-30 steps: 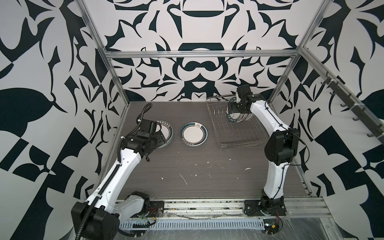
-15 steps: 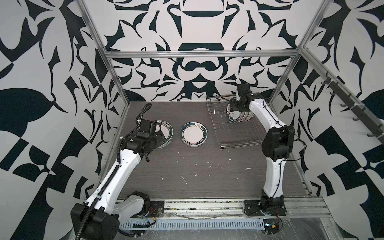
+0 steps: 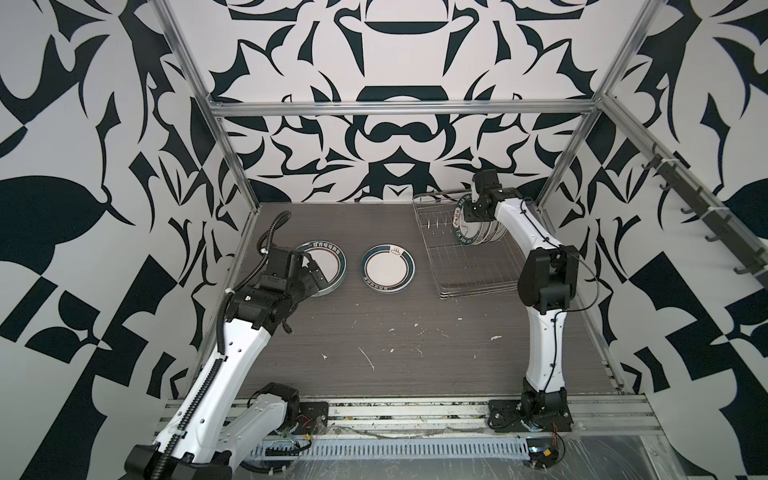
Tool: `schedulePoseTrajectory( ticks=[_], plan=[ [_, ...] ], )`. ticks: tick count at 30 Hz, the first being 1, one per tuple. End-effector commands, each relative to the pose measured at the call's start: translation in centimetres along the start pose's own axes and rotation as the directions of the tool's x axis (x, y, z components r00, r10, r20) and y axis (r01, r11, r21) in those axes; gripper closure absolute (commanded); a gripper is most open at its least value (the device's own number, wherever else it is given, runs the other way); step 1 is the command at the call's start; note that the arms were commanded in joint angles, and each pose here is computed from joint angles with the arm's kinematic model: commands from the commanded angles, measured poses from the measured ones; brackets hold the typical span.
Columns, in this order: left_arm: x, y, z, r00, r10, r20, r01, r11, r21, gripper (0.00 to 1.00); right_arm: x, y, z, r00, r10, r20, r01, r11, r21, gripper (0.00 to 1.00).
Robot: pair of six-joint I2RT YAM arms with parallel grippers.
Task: Unload the plates from the dish rack
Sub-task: 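Grip the nearest HAO SHI HAO WEI plate in the rack with right gripper, then lift the HAO SHI HAO WEI plate out of the rack toward the left gripper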
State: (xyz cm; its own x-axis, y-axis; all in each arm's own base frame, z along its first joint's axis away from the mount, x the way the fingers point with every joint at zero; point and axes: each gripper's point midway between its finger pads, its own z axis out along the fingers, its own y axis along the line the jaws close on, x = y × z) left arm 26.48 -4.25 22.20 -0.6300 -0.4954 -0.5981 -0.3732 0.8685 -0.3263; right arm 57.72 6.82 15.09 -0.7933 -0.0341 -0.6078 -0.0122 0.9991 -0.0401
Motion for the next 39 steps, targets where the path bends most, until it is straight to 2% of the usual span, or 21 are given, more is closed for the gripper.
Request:
schedulePoseTrajectory(
  ticks=[1, 4, 7, 12, 22, 28, 33, 35, 37, 39],
  plan=[
    [-0.1, 2.5, -0.8, 0.996, -0.071, 0.062, 0.076, 0.994, -0.077, 0.01, -3.1, 0.3, -2.2, 0.994, -0.02, 0.103, 0.022, 1.0, -0.019, 0.69],
    [-0.2, 2.5, -1.2, 0.994, -0.069, 0.09, 0.073, 0.996, -0.046, 0.01, -3.1, 0.3, -2.1, 0.994, -0.028, 0.105, 0.03, 0.999, -0.019, 0.83],
    [-0.2, 2.6, -1.6, 0.993, -0.06, 0.102, 0.064, 0.997, -0.036, 0.01, -3.1, 0.4, -2.2, 0.994, -0.036, 0.104, 0.039, 0.999, -0.025, 0.87],
    [-0.3, 3.5, -1.5, 0.991, -0.088, 0.103, 0.097, 0.991, -0.093, 0.01, -3.7, 0.2, -3.5, 0.991, -0.035, 0.125, 0.038, 0.999, -0.023, 0.97],
    [0.2, 3.2, 0.2, 0.996, -0.076, 0.055, 0.083, 0.988, -0.131, 0.01, -5.7, -0.4, -11.4, 0.977, -0.009, 0.213, 0.016, 0.999, -0.032, 1.0],
    [-0.6, 2.9, 0.4, 0.99, -0.067, 0.121, 0.078, 0.993, -0.093, 0.01, -5.8, -1.2, -17.1, 0.956, 0.039, 0.292, -0.027, 0.999, -0.044, 1.0],
    [-1.0, 2.5, 0.6, 0.99, -0.055, 0.13, 0.067, 0.994, -0.087, 0.01, -5.0, -0.2, -22.5, 0.912, 0.136, 0.388, -0.07, 0.981, -0.18, 1.0],
    [-1.0, 2.1, 0.9, 0.992, -0.049, 0.116, 0.058, 0.995, -0.081, 0.01, -4.0, 0.5, -24.3, 0.886, 0.22, 0.408, -0.114, 0.956, -0.27, 1.0],
    [-1.0, 1.9, 1.3, 0.992, -0.061, 0.111, 0.07, 0.994, -0.079, 0.01, -2.7, 1.5, -25.6, 0.863, 0.313, 0.396, -0.155, 0.911, -0.383, 1.0],
    [-0.5, 1.0, 1.9, 0.995, -0.058, 0.078, 0.062, 0.997, -0.04, 0.01, -1.2, 3.0, -26.2, 0.837, 0.423, 0.347, -0.204, 0.83, -0.519, 1.0]
  ],
)
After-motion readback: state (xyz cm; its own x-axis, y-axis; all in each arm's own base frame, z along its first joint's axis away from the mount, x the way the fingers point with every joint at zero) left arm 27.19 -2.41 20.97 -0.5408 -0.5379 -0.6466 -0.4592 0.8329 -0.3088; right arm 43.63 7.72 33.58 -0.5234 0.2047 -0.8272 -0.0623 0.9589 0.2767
